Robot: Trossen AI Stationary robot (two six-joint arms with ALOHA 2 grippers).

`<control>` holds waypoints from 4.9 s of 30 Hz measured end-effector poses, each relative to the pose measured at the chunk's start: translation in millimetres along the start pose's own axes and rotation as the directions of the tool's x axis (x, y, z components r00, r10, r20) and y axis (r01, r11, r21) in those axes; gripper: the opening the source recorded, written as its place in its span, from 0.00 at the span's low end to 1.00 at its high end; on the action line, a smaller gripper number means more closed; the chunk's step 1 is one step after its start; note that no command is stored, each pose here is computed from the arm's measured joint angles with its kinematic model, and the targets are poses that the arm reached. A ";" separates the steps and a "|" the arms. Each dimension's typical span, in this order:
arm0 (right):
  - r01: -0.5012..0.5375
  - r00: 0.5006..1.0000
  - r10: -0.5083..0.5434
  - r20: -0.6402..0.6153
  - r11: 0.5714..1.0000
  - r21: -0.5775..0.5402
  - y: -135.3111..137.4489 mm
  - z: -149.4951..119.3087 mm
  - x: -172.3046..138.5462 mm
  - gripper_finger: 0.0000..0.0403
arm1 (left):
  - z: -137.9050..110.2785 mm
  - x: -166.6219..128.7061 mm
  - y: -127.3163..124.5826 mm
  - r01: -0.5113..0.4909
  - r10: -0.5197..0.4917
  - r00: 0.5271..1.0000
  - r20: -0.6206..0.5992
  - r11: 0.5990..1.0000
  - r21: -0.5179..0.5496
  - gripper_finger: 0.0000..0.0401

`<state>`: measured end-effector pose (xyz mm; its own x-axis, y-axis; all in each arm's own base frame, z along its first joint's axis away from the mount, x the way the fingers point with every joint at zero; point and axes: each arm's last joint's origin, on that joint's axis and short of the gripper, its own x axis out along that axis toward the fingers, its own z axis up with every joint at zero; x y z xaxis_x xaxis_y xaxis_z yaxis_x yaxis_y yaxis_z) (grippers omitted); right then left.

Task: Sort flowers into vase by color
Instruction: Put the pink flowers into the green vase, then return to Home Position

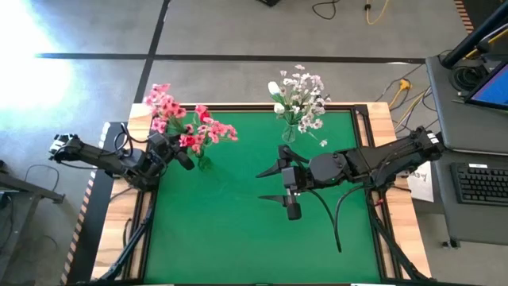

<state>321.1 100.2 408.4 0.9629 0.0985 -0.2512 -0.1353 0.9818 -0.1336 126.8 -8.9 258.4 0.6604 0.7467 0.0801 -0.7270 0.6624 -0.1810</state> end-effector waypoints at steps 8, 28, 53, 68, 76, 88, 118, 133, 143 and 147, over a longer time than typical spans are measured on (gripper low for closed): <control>0.000 1.000 0.000 0.000 1.000 -0.006 0.0 0.0 0.0 0.62 | -2.1 -1.2 -0.8 0.012 -0.012 1.000 -0.013 1.000 0.006 0.39; -0.001 1.000 0.001 -0.013 1.000 0.002 0.0 -1.3 0.0 0.63 | -1.3 -10.2 7.8 0.022 -0.014 0.974 -0.227 0.999 0.032 0.73; 0.000 1.000 0.000 -0.018 1.000 -0.001 0.0 -1.7 0.0 0.64 | 62.9 -28.9 28.7 0.139 -0.245 0.738 -0.629 0.967 -0.214 0.73; -0.002 1.000 0.001 -0.030 1.000 -0.028 0.1 -2.8 -0.1 0.64 | 61.9 -39.7 37.7 0.193 -0.349 0.541 -0.765 0.937 -0.291 0.73; -0.005 0.999 0.003 -0.054 1.000 -0.028 0.5 -6.3 0.6 0.64 | 66.8 -47.8 48.1 0.157 -0.373 0.427 -0.824 0.928 -0.339 0.73; -0.006 0.999 0.004 -0.050 0.999 -0.053 -1.6 -23.0 -16.1 0.65 | 73.3 -58.9 70.5 0.306 -0.494 0.426 -0.758 0.867 -0.393 0.73; 0.149 0.954 -0.158 0.255 0.987 0.054 -35.4 -63.1 -172.6 0.63 | 36.6 -68.3 106.2 0.466 -0.548 0.656 -0.519 0.835 -0.294 0.73; 0.132 0.873 -0.192 0.449 0.978 0.162 -40.8 -127.5 -221.9 0.60 | 35.6 -64.7 104.2 0.401 -0.492 0.728 -0.477 0.870 -0.285 0.66; 0.134 0.808 -0.215 0.549 0.974 0.183 -43.4 -164.1 -247.4 0.60 | 33.4 -64.1 102.9 0.393 -0.488 0.730 -0.479 0.873 -0.290 0.60; 0.130 0.788 -0.220 0.575 0.972 0.194 -42.3 -182.3 -249.4 0.60 | 31.3 -63.6 102.2 0.395 -0.479 0.733 -0.483 0.878 -0.272 0.57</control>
<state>44.1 4.5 302.0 0.9227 -0.0448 0.3830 0.0390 0.9990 0.0230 4.6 13.3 265.4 0.9232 0.1999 -0.3282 -0.3261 0.8594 -0.3939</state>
